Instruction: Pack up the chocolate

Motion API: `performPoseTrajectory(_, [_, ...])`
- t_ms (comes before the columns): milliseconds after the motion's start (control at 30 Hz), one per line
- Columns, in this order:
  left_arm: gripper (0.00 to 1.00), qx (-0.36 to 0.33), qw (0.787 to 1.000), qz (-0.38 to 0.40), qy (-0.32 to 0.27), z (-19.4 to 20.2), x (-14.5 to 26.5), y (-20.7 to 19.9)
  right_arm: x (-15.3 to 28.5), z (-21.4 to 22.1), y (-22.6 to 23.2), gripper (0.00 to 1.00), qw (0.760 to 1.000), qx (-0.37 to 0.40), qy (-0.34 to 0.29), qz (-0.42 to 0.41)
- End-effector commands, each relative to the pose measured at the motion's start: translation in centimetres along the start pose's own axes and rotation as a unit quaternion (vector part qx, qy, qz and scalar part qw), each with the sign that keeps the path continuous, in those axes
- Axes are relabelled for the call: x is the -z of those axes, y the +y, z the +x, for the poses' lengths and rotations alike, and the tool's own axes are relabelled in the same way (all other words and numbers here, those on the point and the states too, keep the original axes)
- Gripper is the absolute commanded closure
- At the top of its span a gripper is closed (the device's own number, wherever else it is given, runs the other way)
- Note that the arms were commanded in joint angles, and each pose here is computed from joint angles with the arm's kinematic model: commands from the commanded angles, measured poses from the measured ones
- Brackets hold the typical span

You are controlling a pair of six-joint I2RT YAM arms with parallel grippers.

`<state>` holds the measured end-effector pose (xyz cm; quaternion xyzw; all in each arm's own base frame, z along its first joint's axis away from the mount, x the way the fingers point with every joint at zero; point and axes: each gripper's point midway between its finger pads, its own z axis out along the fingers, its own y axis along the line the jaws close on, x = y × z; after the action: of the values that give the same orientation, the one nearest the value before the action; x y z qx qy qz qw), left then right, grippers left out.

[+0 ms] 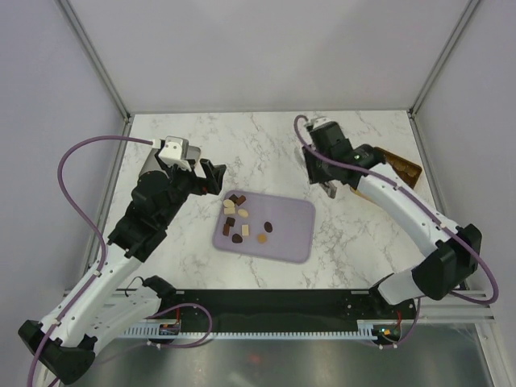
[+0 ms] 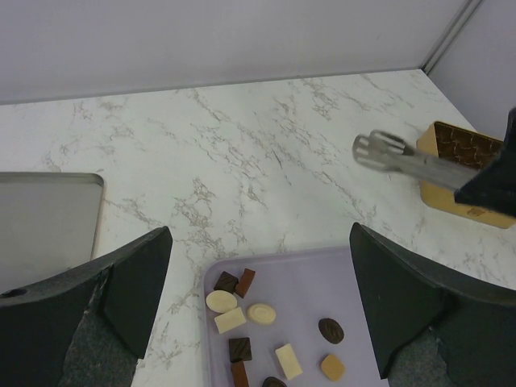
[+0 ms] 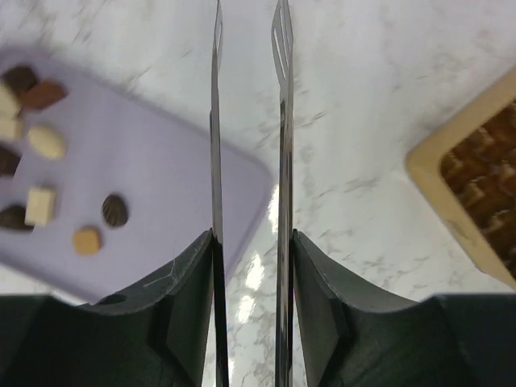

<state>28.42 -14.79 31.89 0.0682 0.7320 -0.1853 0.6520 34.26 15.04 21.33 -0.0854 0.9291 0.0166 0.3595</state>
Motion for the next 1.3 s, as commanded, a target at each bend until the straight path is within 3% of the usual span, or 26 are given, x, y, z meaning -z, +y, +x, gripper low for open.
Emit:
performPoseTrajectory(0, [0.00,0.012,1.000,-0.011,-0.025,-1.7,0.1,0.2,1.8,4.6,3.9,0.51,0.996,0.066,0.030,-0.049])
performPoseTrajectory(133, [0.00,0.011,1.000,-0.011,-0.024,-1.7,0.1,0.2,5.0,7.7,8.9,0.50,0.986,0.111,0.027,-0.125])
performPoseTrajectory(333, [0.00,0.012,1.000,-0.013,-0.023,-1.5,0.0,0.3,7.2,11.2,12.6,0.48,0.980,0.115,0.033,-0.157])
performPoseTrajectory(600, [0.00,0.012,1.000,-0.015,-0.023,-1.5,0.0,0.4,6.4,14.4,13.3,0.45,0.982,0.119,0.046,-0.136])
performPoseTrajectory(1267, [0.00,0.012,1.000,-0.013,-0.023,-1.5,0.0,0.3,3.4,17.6,14.4,0.46,0.981,0.132,0.077,-0.121])
